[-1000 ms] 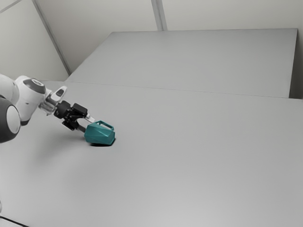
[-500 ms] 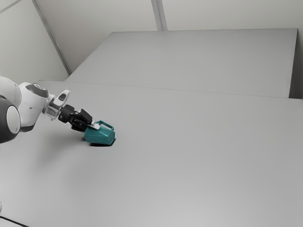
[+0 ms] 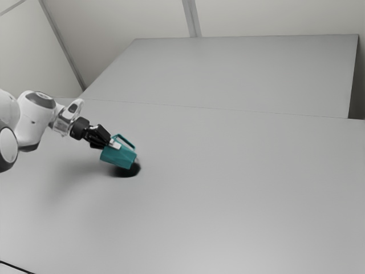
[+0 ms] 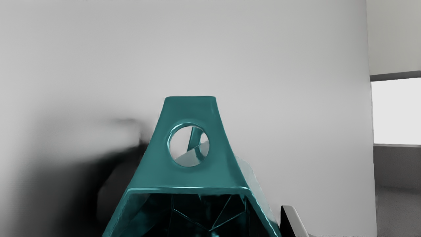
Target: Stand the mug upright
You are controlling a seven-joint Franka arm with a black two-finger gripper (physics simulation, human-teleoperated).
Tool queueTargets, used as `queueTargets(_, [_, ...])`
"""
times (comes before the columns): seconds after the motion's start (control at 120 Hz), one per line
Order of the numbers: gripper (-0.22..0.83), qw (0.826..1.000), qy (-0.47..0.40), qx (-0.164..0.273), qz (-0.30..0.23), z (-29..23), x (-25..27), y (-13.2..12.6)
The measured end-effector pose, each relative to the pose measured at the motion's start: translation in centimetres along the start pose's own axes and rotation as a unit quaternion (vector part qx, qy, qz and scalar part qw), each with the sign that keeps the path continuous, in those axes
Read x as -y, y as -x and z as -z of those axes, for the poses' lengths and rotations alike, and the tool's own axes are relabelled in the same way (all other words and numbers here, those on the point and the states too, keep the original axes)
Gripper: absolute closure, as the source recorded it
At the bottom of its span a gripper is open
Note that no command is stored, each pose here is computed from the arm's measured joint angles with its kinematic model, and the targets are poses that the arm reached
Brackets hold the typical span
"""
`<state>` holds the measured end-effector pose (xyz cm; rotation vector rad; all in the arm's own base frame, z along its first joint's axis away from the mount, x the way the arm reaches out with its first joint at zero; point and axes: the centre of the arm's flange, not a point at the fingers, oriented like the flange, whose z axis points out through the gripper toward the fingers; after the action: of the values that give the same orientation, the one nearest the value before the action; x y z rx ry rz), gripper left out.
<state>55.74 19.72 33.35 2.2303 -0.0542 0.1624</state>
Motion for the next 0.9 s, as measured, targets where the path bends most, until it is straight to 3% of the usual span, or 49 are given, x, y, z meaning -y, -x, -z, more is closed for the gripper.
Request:
queueTargets(0.233, [0.77,0.990,-0.100,0.077,-0.063,0.2,-7.0,-1.2])
queueTargets(0.467, [0.78,0.948,-0.251,0.146,-0.129,-2.3,-12.0,-3.0])
queueTargets(0.683, [0.78,0.910,-0.350,0.158,-0.157,-5.1,-13.8,-3.2])
queueTargets(0.9, [0.78,0.897,-0.390,0.141,-0.153,-8.1,-12.9,-1.7])
